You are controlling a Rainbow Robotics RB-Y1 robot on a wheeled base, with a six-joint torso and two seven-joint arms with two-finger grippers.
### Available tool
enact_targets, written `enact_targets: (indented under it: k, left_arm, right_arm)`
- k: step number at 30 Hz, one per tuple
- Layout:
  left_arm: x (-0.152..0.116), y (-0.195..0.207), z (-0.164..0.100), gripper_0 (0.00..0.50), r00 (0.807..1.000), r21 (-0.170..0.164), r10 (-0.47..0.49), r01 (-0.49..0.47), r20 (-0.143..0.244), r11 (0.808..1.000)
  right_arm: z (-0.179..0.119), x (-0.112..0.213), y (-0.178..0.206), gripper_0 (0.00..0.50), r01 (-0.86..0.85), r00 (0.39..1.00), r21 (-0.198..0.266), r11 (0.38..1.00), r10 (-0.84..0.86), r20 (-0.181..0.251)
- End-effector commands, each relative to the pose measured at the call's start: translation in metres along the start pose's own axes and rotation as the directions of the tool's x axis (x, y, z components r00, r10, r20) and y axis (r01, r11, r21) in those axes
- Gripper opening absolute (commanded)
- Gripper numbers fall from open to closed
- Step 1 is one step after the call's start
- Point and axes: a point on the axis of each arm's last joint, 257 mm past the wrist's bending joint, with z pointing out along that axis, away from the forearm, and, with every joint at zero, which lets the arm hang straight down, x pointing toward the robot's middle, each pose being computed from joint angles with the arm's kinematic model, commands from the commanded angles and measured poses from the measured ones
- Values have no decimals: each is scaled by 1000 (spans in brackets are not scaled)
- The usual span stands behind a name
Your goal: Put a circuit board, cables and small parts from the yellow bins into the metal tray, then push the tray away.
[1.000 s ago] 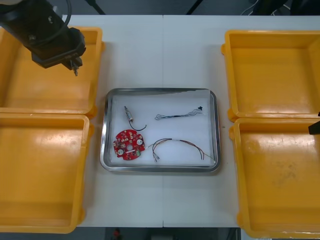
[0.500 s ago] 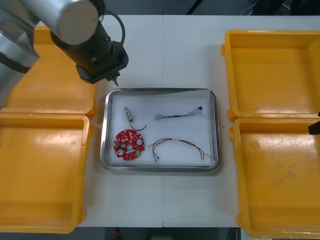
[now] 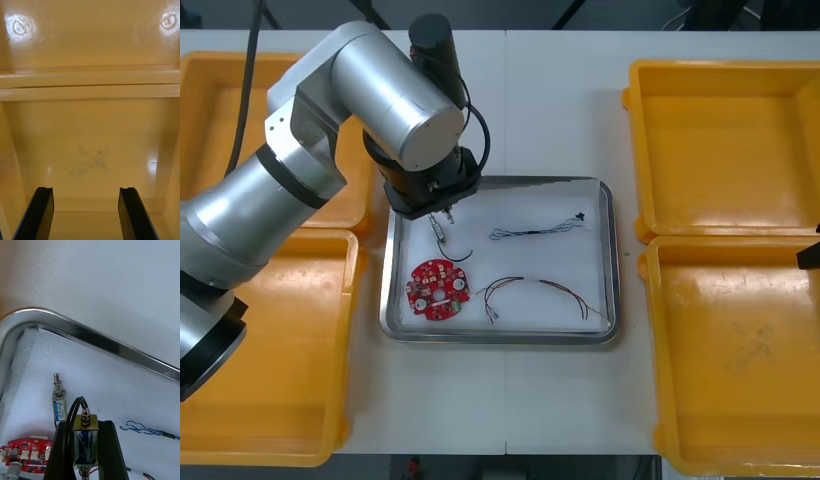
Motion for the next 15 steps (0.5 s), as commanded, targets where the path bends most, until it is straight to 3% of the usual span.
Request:
enact_targets:
  k: [1,15]
  left_arm:
    - [13,-11,17,0,998,-2,62,-62,4,998]
    - [27,-14,37,0,998,-30,60,-60,-4,998]
  right_arm:
    - [-15,-6,-15,500,-13,999,49,999,12,34]
    - [-15,-6,-15,500,-13,999,49,999,12,34]
